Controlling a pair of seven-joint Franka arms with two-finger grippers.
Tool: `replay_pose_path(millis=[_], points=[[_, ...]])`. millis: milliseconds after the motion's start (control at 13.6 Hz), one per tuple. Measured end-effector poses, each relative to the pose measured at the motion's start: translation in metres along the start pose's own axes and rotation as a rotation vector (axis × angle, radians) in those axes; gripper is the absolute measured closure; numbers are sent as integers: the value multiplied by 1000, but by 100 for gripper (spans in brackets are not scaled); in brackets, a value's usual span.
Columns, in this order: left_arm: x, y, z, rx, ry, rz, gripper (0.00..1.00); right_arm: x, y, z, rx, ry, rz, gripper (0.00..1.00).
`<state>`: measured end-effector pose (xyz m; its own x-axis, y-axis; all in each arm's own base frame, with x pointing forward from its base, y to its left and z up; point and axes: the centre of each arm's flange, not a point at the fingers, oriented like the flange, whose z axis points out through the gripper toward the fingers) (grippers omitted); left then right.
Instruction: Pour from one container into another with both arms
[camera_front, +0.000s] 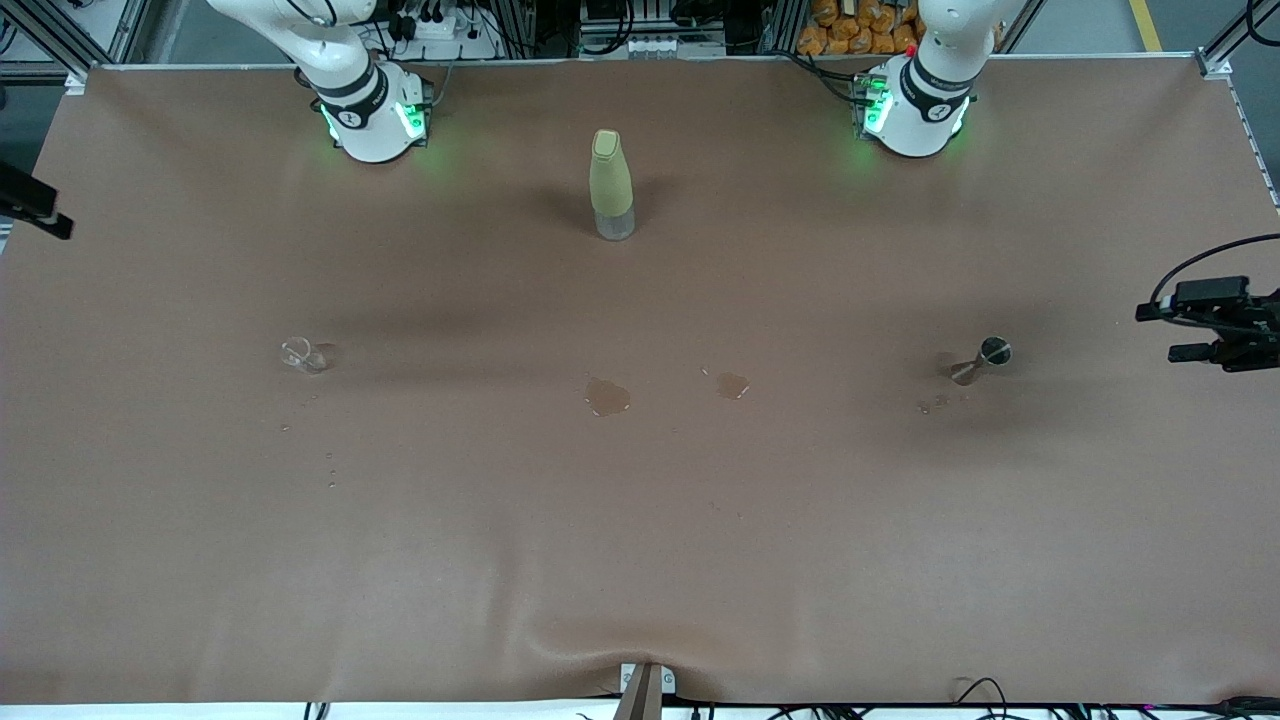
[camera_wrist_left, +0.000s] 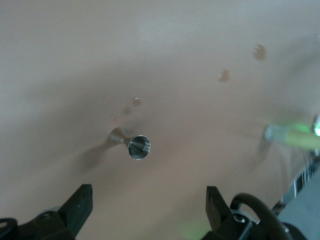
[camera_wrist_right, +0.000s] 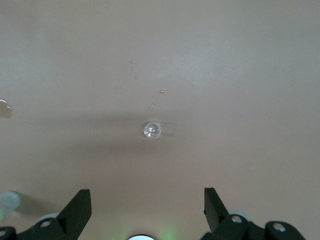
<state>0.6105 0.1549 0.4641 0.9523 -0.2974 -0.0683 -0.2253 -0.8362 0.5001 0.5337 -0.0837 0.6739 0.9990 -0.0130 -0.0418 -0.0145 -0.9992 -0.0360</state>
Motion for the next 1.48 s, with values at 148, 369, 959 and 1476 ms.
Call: replay_pose_path(millis=[148,369,959,1476], points=[[14,25,7,79,-34,-113,0,-2,6,-2,34,8,36,0],[32,60,22,192,-79,-232,0,-6,-9,-8,38,18,65,0],[75,165,82,440,-117,-436,0,-10,-14,2,20,39,55,0],[72,162,68,448,-88,-453,0,1,-6,58,16,48,68,0]])
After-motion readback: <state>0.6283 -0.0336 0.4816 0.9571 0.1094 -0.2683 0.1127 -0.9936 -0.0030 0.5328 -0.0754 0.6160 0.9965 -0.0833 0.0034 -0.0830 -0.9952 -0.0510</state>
